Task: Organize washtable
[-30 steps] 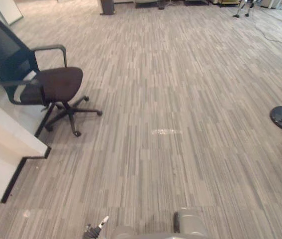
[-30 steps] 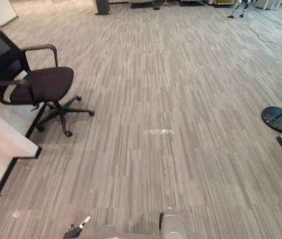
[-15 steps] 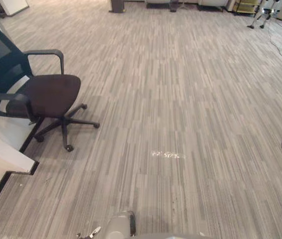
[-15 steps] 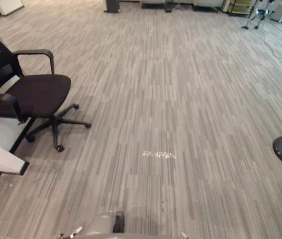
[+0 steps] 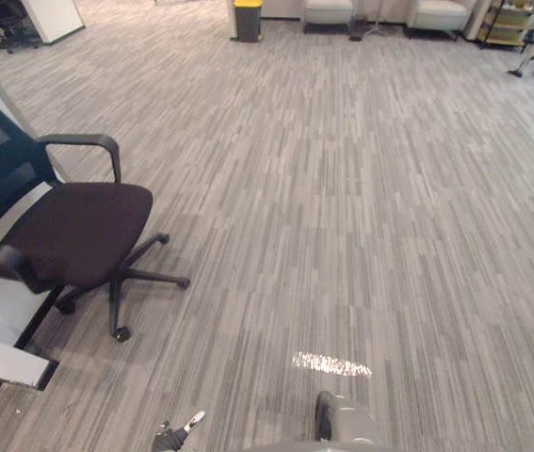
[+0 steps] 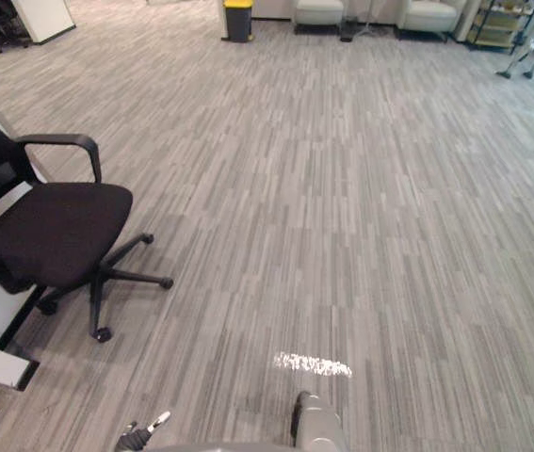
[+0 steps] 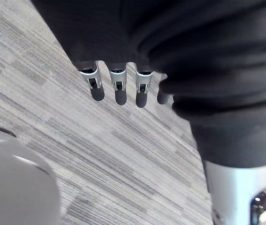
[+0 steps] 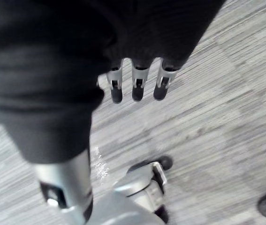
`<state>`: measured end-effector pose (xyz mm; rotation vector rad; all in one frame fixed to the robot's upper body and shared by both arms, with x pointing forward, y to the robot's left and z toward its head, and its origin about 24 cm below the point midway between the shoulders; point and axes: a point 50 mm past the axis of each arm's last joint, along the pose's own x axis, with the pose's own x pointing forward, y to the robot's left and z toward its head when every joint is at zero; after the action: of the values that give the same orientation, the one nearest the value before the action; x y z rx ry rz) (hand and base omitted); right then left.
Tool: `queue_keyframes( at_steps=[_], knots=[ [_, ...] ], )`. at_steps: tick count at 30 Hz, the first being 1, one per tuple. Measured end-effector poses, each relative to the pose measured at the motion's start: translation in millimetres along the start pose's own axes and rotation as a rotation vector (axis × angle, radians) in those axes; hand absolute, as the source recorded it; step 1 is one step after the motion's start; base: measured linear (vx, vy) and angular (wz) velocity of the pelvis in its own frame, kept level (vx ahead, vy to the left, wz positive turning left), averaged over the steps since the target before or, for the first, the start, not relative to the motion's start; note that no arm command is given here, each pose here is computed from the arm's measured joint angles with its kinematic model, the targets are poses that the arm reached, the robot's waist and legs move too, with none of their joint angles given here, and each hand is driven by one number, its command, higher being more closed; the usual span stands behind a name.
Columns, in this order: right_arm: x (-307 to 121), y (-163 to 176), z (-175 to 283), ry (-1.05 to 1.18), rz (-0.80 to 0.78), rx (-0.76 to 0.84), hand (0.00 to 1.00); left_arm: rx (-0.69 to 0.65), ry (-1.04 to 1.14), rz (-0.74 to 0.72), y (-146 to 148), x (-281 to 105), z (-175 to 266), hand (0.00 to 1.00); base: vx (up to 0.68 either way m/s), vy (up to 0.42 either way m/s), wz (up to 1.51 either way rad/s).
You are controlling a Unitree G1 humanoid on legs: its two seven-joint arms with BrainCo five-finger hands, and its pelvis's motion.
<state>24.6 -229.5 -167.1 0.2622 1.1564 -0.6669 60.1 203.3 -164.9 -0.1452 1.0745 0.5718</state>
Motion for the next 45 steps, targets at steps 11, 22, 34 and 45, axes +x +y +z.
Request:
queue_keyframes(
  at_steps=[11, 22, 34, 45],
  knots=[
    [6, 16, 22, -0.038, 0.041, -0.055, 0.00, 0.122, -0.018, -0.035, 4, 0, 0, 0.00, 0.39, 0.027, -0.28],
    [1, 15, 2, 0.006, 0.036, -0.042, 0.00, 0.259, -0.087, -0.087, -4, 7, 24, 0.00, 0.39, 0.084, 0.06],
    [0, 0, -9, 0.043, 0.028, -0.202, 0.00, 0.191, -0.080, -0.160, -32, -2, 12, 0.00, 0.18, -0.124, 0.15],
    [-1, 4, -12, 0.047, 0.039, -0.229, 0.00, 0.213, -0.077, -0.135, -21, 3, 16, 0.00, -0.07, 0.026, 0.04]
  ],
)
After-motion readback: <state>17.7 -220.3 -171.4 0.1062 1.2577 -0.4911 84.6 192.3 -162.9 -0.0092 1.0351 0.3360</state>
